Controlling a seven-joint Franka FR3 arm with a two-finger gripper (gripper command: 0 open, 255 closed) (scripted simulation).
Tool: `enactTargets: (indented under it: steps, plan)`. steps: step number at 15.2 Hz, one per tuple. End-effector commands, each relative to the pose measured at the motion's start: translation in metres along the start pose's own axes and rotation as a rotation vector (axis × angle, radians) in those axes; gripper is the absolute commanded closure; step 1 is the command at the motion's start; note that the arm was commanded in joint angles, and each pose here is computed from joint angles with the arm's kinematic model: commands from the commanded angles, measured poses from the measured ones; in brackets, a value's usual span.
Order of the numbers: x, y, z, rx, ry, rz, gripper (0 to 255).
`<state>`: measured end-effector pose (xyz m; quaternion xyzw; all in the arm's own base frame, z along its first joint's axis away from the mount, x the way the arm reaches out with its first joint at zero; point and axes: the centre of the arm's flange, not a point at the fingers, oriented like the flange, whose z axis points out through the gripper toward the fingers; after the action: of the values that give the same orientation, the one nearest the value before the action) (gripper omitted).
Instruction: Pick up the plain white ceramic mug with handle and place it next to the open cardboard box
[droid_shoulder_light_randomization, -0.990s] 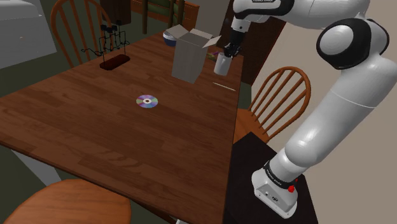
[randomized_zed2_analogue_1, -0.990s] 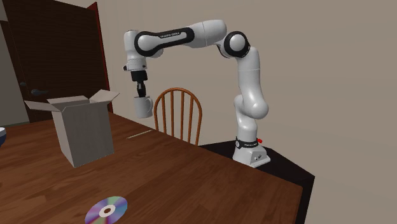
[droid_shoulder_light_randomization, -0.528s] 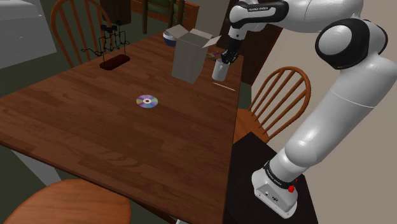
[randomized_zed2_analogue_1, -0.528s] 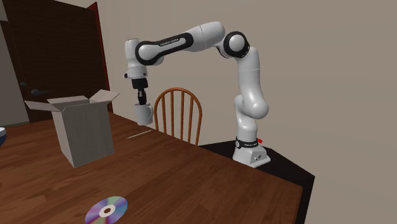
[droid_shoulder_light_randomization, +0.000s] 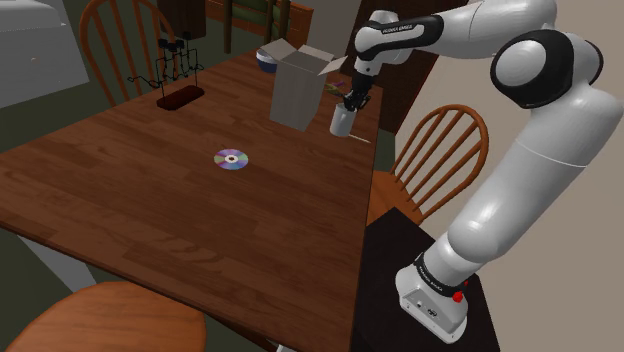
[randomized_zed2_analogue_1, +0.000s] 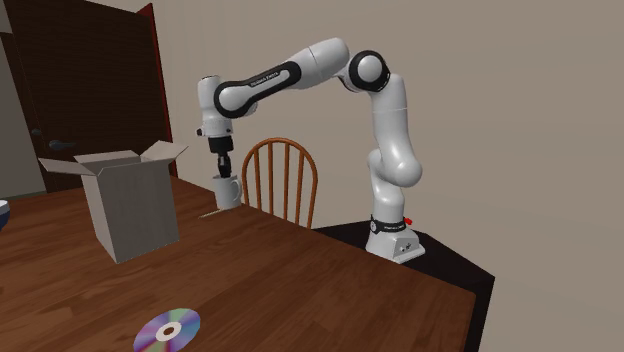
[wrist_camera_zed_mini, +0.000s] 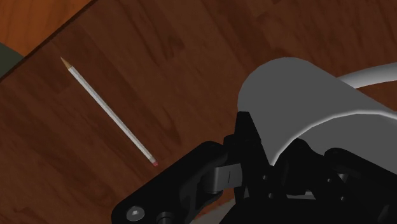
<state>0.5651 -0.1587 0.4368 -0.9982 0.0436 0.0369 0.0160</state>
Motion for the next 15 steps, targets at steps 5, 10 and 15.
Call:
enactTargets:
  steps: [5,10,15]
  plan:
    - [0.002,0.001,0.031,0.0,0.001,0.0,255]
    - [0.004,0.002,0.057,0.0,0.001,0.0,255]
    - [0.006,0.003,0.077,0.0,0.001,0.0,255]
